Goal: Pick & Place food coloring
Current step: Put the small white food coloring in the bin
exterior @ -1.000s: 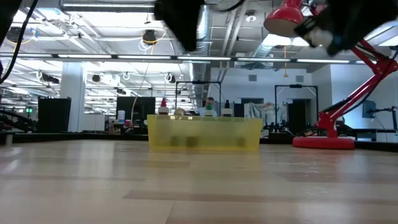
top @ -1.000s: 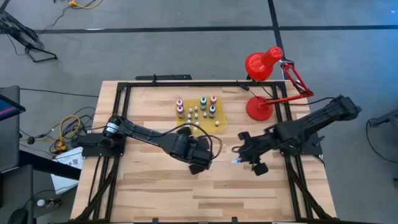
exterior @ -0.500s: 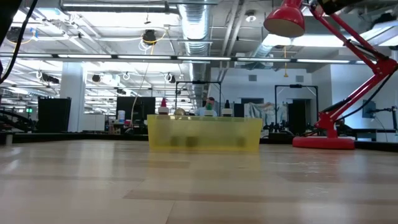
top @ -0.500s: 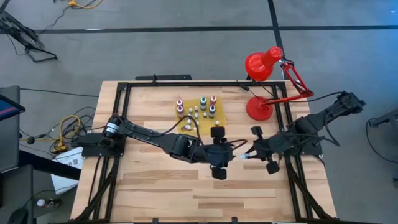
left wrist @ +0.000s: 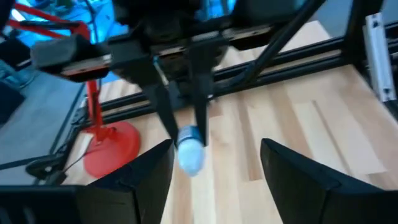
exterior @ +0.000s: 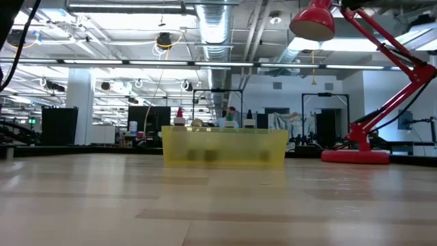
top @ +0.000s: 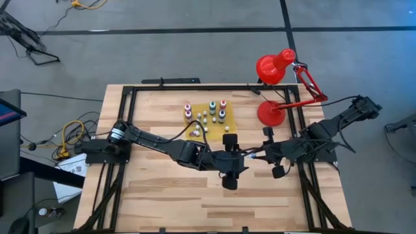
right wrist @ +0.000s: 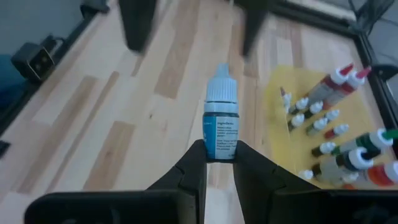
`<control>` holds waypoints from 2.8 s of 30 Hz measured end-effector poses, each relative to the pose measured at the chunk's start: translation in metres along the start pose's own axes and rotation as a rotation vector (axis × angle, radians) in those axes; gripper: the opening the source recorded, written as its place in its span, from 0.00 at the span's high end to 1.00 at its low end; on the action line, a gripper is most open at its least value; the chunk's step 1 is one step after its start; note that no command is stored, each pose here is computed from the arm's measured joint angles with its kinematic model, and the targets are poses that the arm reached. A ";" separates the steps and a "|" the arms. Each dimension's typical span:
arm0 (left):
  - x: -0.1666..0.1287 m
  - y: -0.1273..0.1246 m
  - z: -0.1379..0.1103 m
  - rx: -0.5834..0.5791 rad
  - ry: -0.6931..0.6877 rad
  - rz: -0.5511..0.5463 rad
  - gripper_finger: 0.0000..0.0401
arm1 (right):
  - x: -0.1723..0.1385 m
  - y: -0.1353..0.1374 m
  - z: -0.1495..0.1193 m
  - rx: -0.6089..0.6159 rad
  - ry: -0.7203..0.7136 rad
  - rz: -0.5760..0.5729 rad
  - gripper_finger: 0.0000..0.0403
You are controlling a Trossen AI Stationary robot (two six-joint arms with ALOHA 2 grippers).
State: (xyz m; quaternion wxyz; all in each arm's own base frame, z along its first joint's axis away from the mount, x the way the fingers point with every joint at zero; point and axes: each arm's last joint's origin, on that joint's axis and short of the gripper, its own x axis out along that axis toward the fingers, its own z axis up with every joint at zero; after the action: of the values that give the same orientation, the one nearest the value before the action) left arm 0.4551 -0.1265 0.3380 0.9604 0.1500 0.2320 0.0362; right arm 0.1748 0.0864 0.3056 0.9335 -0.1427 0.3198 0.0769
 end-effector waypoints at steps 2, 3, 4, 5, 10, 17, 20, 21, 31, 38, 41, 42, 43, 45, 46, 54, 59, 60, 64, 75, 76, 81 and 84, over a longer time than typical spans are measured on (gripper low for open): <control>0.000 0.001 0.000 -0.001 0.004 0.021 0.41 | 0.000 0.000 0.003 -0.001 -0.025 0.001 0.86; 0.001 0.003 -0.001 -0.002 0.005 0.027 0.41 | 0.000 0.000 0.004 0.001 -0.036 0.001 0.86; 0.001 0.004 -0.001 -0.004 0.005 0.031 0.41 | 0.000 0.000 0.005 0.003 -0.046 0.001 0.86; 0.002 0.005 -0.001 -0.005 0.005 0.032 0.41 | 0.000 0.000 0.005 0.005 -0.052 0.001 0.86; 0.004 0.007 -0.003 -0.011 0.015 0.042 0.41 | 0.000 0.000 0.006 0.007 -0.059 0.001 0.86; 0.004 0.006 -0.004 -0.016 0.022 0.025 0.47 | 0.000 0.000 0.006 0.007 -0.059 0.000 0.86; 0.004 0.005 -0.004 -0.019 0.020 0.004 0.55 | 0.000 0.000 0.006 0.008 -0.059 0.000 0.86; 0.004 0.005 -0.004 -0.020 0.019 -0.003 0.58 | 0.000 0.000 0.006 0.008 -0.060 0.000 0.86; 0.004 0.006 -0.004 -0.035 0.016 -0.016 0.80 | -0.001 0.000 0.009 0.014 -0.090 0.009 0.86; 0.004 0.007 -0.004 -0.039 0.017 -0.016 0.87 | -0.001 0.000 0.009 0.018 -0.089 0.008 0.85; 0.004 0.007 -0.004 -0.040 0.016 -0.017 0.87 | 0.000 0.000 0.009 0.017 -0.088 0.008 0.81; 0.005 0.007 -0.004 -0.040 0.016 -0.017 0.86 | -0.001 0.000 0.009 0.017 -0.087 0.007 0.78; 0.005 0.007 -0.004 -0.044 0.016 -0.017 0.86 | -0.001 0.000 0.008 0.016 -0.085 0.005 0.76; 0.005 0.008 -0.004 -0.048 0.016 -0.017 0.86 | -0.003 -0.001 0.008 0.018 -0.086 0.003 0.70; 0.005 0.008 -0.004 -0.050 0.017 -0.019 0.86 | -0.004 -0.001 0.008 0.021 -0.086 0.000 0.67; 0.012 0.030 -0.022 -0.110 0.173 0.022 0.86 | -0.029 -0.010 0.007 0.150 0.076 -0.001 0.47; 0.018 0.068 -0.050 -0.215 0.387 0.095 0.86 | -0.035 -0.008 0.005 0.166 0.116 0.094 0.44; 0.019 0.078 -0.056 -0.244 0.432 0.111 0.86 | -0.038 -0.007 0.005 0.164 0.106 0.117 0.44; 0.021 0.118 -0.078 -0.368 0.581 0.155 0.86 | -0.048 -0.001 0.006 0.142 0.054 0.164 0.45; 0.018 0.182 -0.122 -0.578 0.794 0.124 0.86 | -0.044 0.015 -0.060 0.221 -0.104 -0.083 0.52; 0.018 0.183 -0.126 -0.587 0.808 0.116 0.86 | -0.039 0.018 -0.070 0.239 -0.125 -0.097 0.53; 0.026 0.181 -0.143 -0.604 0.826 0.111 0.86 | -0.020 0.026 -0.109 0.296 -0.235 -0.120 0.54; 0.030 0.179 -0.147 -0.614 0.822 0.112 0.86 | -0.012 0.028 -0.124 0.315 -0.303 -0.141 0.54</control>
State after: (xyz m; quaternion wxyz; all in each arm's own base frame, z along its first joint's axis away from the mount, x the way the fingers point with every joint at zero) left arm 0.4143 0.0881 0.2548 0.7863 -0.1531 0.5605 0.2100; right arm 0.0875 0.0732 0.2129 0.9847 -0.0038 0.1731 -0.0189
